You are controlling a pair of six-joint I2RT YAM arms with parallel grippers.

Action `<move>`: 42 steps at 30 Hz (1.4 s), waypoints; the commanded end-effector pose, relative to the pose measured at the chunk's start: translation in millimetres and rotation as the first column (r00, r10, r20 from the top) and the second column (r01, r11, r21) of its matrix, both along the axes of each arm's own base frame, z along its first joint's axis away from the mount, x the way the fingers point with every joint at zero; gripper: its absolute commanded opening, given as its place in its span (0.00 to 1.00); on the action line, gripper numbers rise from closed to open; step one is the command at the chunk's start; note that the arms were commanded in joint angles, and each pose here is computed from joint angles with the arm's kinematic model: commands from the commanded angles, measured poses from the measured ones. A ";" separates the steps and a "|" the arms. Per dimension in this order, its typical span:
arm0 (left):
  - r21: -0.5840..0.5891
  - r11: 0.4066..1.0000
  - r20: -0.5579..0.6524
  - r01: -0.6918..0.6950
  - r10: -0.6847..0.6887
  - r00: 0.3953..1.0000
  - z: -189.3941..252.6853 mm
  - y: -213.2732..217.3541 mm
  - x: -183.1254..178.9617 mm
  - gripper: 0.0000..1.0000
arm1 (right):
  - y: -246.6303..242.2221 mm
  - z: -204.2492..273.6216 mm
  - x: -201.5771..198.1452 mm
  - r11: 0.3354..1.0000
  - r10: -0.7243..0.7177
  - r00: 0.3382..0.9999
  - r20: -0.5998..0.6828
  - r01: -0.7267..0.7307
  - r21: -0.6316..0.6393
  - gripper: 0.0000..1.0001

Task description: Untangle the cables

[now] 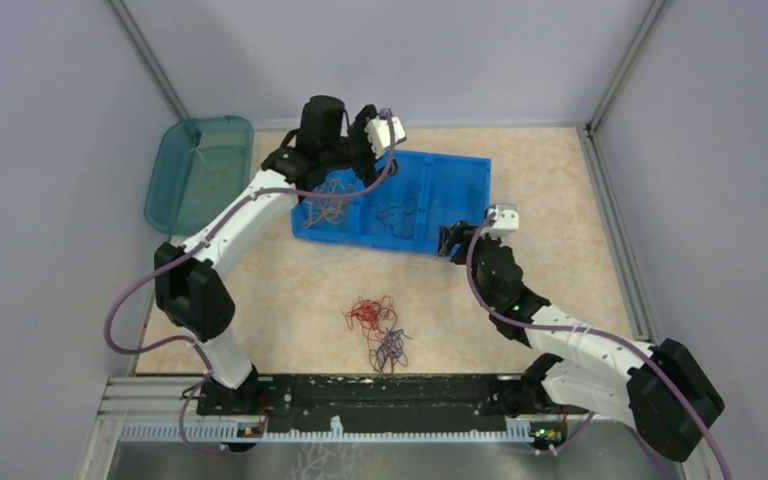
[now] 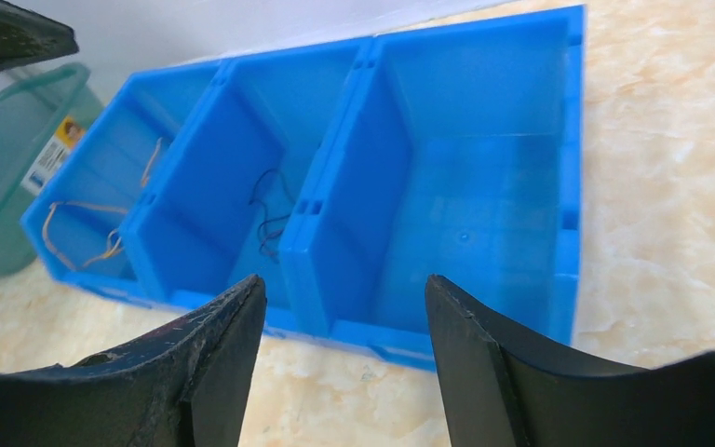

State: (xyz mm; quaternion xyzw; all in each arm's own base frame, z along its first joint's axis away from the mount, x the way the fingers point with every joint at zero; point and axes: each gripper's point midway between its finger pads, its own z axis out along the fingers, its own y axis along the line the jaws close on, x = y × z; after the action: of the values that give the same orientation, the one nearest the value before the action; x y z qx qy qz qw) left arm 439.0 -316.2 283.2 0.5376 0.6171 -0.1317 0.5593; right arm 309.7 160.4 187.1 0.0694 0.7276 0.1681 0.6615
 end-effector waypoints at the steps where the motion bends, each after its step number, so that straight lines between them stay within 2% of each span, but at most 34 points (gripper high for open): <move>1: 0.037 0.983 -0.111 0.180 -0.175 0.978 4.9 14.2 -63.8 0.91 | 32.4 15.5 -3.5 0.986 0.166 0.986 0.013 -0.167 0.025 0.64; 4: 0.122 0.939 -0.226 0.322 -0.290 0.930 -38.1 35.9 -119.2 0.90 | 59.9 5.1 -14.3 0.946 0.323 0.946 -0.021 -0.322 0.024 0.64; 8: 0.207 0.897 -0.294 0.390 -0.323 0.900 -88.1 70.1 -169.4 0.88 | 108.3 -7.1 -40.5 0.811 0.584 0.808 -0.081 -0.584 0.019 0.62; 13: 0.263 0.892 -0.247 0.368 -0.307 0.919 -106.1 97.6 -195.7 0.87 | 150.0 -19.3 -79.2 0.586 0.797 0.584 -0.152 -0.810 -0.036 0.63; 15: 0.248 0.895 -0.237 0.371 -0.315 0.919 -106.6 102.2 -207.6 0.87 | 157.3 -26.7 -82.7 0.536 0.820 0.534 -0.207 -0.843 -0.049 0.63; 17: 0.229 0.888 -0.255 0.400 -0.342 0.905 -115.4 104.6 -223.0 0.86 | 159.2 -28.5 -78.5 0.540 0.811 0.537 -0.234 -0.840 -0.054 0.63; 21: 0.238 0.862 -0.275 0.448 -0.383 0.882 -143.3 110.6 -242.7 0.82 | 156.5 -23.6 -75.8 0.580 0.793 0.573 -0.207 -0.814 -0.030 0.63; 27: 0.267 0.794 -0.185 0.546 -0.514 0.838 -149.0 102.1 -264.0 0.79 | 148.7 -36.5 -89.8 0.557 0.798 0.540 -0.268 -0.831 -0.015 0.60; 30: 0.262 0.783 -0.160 0.564 -0.541 0.826 -153.7 90.4 -272.3 0.78 | 139.0 -44.8 -100.3 0.563 0.781 0.527 -0.335 -0.826 0.014 0.58; 33: 0.268 0.787 -0.144 0.555 -0.537 0.831 -164.8 80.9 -269.7 0.77 | 122.8 -54.1 -113.3 0.605 0.739 0.530 -0.415 -0.794 0.064 0.58; 37: 0.279 0.788 -0.135 0.548 -0.533 0.835 -177.9 71.4 -258.1 0.76 | 109.5 -67.3 -146.6 0.611 0.734 0.492 -0.469 -0.779 0.138 0.58; 42: 0.239 0.794 -0.177 0.559 -0.530 0.829 -179.7 56.8 -250.1 0.61 | 111.1 -76.1 -172.1 0.587 0.751 0.451 -0.482 -0.790 0.177 0.56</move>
State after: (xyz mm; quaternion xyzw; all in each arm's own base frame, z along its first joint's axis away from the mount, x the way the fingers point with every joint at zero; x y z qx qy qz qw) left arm 176.1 -238.0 86.2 0.7678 0.4919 -0.2137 0.3504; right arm 154.8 270.0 115.8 -0.2661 0.8222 0.3850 0.3239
